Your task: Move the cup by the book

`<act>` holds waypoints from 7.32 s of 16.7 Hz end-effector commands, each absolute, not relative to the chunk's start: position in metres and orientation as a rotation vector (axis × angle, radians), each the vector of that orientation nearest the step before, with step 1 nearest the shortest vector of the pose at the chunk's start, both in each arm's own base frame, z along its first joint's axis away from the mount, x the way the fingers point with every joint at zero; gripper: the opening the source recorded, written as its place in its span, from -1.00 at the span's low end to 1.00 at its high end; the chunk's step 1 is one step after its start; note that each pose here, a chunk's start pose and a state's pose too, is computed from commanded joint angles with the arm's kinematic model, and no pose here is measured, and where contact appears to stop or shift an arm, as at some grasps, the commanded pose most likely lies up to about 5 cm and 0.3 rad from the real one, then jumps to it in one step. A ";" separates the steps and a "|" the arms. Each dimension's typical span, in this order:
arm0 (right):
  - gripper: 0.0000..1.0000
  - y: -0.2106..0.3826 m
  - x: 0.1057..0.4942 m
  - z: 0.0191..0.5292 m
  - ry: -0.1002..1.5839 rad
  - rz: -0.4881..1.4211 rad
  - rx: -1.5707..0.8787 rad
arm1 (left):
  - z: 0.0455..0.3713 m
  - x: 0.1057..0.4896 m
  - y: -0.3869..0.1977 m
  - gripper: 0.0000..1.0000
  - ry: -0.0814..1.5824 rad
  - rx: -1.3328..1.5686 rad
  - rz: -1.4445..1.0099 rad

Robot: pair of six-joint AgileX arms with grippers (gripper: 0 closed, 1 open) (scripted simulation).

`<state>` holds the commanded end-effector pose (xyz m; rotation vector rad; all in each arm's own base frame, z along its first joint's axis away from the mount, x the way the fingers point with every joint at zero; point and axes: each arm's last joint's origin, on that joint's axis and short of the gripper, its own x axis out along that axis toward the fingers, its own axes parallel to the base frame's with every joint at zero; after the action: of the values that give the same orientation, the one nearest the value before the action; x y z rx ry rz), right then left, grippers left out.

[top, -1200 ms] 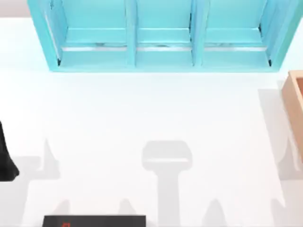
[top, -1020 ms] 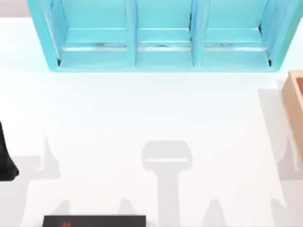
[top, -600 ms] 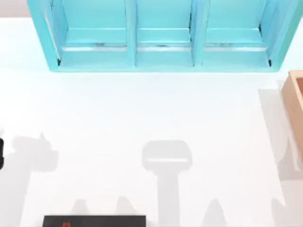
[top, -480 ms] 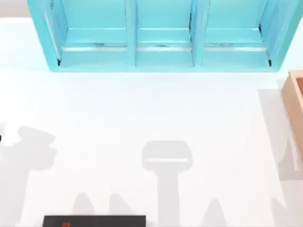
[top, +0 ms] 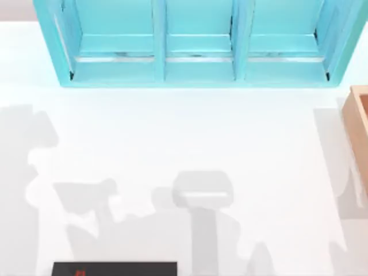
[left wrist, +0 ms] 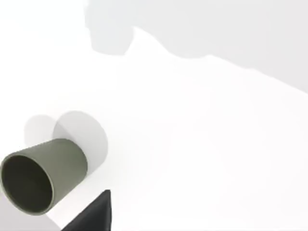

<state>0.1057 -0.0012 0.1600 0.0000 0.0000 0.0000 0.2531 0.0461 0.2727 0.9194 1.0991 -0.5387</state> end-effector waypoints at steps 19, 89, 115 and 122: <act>1.00 -0.001 0.106 0.160 0.000 0.000 0.000 | 0.238 0.402 0.224 1.00 1.198 1.225 -1.222; 1.00 -0.001 0.106 0.160 0.000 0.000 0.000 | 0.235 0.333 0.033 -1.00 1.460 0.633 -0.829; 1.00 -0.001 0.106 0.160 0.000 0.000 0.000 | 0.213 0.155 -0.052 -1.00 1.539 -0.018 -0.060; 1.00 -0.001 0.106 0.160 0.000 0.000 0.000 | 0.165 0.154 -0.046 -1.00 1.536 -0.023 -0.055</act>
<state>0.1057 -0.0012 0.1600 0.0000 0.0000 0.0000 0.1541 -0.0460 0.1652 -0.0235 1.5360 -0.0547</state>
